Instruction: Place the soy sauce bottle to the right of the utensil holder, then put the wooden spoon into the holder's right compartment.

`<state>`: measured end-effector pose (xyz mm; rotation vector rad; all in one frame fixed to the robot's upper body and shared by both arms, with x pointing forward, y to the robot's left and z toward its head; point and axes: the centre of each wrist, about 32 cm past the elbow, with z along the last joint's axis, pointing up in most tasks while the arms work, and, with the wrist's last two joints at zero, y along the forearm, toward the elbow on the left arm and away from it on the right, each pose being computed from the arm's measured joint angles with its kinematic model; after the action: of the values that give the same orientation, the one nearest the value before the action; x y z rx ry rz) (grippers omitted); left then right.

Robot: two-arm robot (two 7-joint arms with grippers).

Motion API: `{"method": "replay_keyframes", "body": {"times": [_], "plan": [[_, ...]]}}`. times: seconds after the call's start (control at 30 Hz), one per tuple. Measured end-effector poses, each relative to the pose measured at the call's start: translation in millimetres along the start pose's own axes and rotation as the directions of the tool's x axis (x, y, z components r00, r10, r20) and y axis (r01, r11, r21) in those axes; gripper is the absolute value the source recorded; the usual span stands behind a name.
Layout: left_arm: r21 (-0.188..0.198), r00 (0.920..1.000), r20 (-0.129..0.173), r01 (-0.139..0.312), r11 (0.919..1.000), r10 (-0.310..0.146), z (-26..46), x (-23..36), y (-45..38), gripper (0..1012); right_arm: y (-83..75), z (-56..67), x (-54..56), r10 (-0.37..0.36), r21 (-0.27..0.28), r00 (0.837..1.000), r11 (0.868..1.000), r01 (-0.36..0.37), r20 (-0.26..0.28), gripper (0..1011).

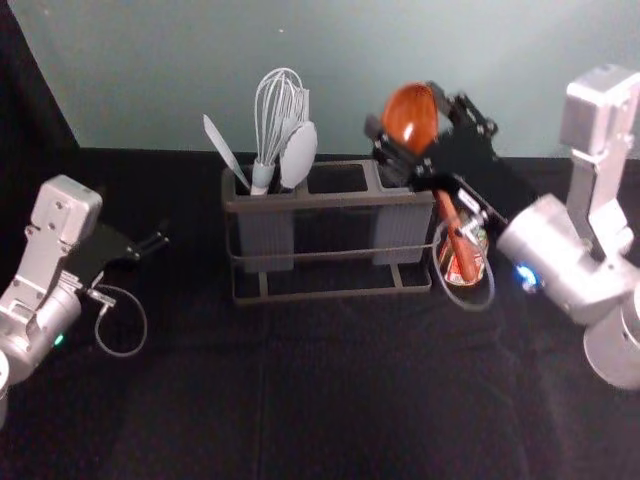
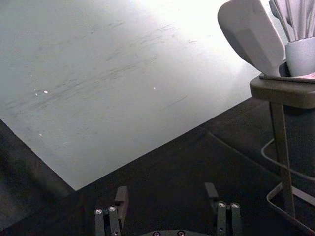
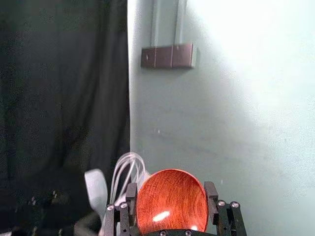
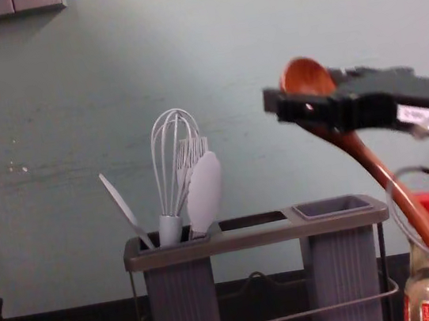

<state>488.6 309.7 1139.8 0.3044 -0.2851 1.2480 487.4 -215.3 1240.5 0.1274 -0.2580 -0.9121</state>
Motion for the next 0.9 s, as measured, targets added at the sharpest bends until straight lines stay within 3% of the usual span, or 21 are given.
{"method": "replay_keyframes", "body": {"times": [0.3, 0.6, 0.9], "plan": [[0.0, 1.0, 0.0, 0.0, 1.0, 0.0, 0.0, 0.0, 0.0, 1011, 25.2, -0.9, 9.5, 0.007, 0.11, 0.999, 0.994, -0.011, 0.039, 838], [0.0, 1.0, 0.0, 0.0, 1.0, 0.0, 0.0, 0.0, 0.0, 1011, 45.7, -9.0, 21.7, -0.001, 0.196, 1.0, 0.981, 0.003, -0.014, 838], [0.0, 1.0, 0.0, 0.0, 1.0, 0.0, 0.0, 0.0, 0.0, 1011, 62.1, -14.3, 25.5, -0.004, 0.245, 0.998, 0.969, 0.018, -0.058, 838]]}}
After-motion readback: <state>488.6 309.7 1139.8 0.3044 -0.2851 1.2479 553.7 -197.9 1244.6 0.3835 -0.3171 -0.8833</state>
